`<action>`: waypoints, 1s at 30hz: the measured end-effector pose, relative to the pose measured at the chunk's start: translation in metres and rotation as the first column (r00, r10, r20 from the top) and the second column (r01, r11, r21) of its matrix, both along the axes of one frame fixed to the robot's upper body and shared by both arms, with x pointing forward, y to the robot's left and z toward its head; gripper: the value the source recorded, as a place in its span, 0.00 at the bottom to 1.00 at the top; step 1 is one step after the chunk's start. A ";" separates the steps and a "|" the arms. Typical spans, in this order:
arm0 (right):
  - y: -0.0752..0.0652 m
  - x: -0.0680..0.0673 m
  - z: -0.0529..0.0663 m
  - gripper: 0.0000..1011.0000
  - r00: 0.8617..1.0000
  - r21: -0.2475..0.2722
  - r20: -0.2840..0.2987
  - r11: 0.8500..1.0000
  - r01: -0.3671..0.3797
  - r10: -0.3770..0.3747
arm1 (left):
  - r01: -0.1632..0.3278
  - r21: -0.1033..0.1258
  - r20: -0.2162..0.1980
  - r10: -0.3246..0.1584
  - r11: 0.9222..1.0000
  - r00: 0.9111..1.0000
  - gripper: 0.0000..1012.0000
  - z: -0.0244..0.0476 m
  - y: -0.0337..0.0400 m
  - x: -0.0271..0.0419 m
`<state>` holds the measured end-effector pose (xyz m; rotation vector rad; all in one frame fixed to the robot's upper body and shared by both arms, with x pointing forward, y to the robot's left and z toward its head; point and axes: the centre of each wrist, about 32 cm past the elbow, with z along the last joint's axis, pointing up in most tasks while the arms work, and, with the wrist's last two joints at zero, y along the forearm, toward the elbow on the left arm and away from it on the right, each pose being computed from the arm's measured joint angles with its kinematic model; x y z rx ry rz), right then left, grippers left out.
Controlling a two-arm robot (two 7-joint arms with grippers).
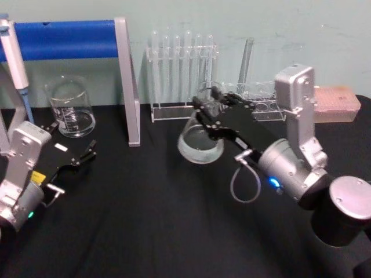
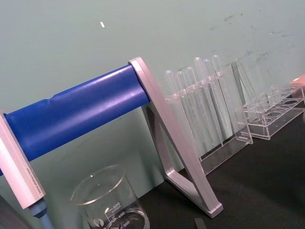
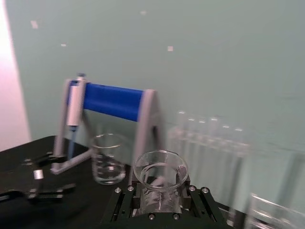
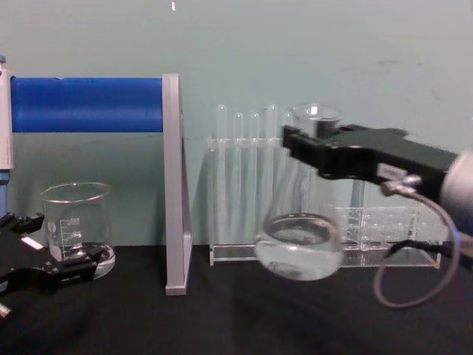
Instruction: Grasp the erlenmeyer flask with one hand, shake it three times, then place it back.
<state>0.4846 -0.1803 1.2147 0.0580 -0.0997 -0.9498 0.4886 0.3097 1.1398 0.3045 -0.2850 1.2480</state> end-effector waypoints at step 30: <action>-0.058 -0.051 -0.001 0.45 0.936 -0.022 -0.014 0.936 0.353 -0.353 | 0.000 0.000 0.000 0.000 1.000 1.000 0.99 0.0000 0.0000 0.0000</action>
